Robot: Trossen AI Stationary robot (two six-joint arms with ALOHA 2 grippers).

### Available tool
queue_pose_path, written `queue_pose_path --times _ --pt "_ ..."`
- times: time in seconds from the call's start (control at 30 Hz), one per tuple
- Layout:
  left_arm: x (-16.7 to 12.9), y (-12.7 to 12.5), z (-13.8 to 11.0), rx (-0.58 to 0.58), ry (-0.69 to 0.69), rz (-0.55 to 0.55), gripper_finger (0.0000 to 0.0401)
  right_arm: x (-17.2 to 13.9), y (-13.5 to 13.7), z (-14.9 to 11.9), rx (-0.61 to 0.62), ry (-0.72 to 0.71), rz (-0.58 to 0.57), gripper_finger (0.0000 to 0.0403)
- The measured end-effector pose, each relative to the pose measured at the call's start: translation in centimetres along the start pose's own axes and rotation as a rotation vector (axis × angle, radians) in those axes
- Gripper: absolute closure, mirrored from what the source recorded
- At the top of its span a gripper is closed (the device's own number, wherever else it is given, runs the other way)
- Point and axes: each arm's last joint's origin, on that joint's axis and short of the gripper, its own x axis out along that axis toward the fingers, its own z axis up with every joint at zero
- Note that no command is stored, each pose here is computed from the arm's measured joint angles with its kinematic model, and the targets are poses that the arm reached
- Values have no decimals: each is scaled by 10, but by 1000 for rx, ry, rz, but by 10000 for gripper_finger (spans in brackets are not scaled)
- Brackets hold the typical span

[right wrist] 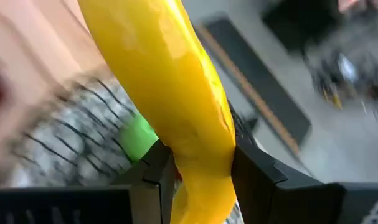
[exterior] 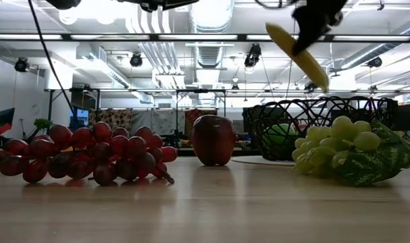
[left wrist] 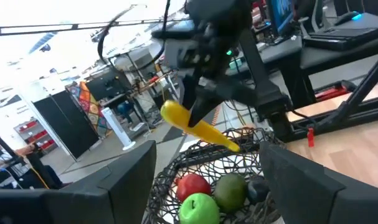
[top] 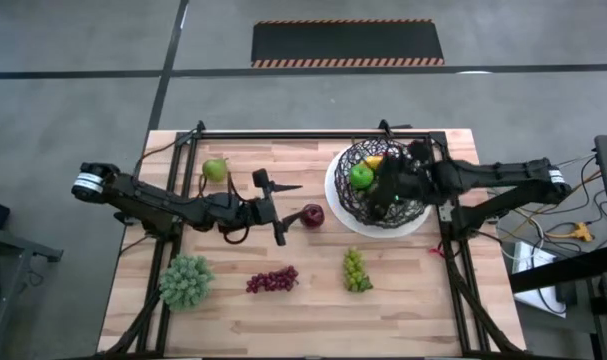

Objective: Build produce basket
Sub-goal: Put the yellow banana into the wire basket

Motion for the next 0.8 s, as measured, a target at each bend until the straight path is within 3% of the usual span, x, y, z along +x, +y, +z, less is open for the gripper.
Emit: queue_pose_path --times 0.4,0.8 --pt "-15 6 -9 0 34 45 134 64 -38 -32 133 347 -72 291" --pt "-16 5 -10 1 37 43 134 93 -40 -51 222 365 -108 291"
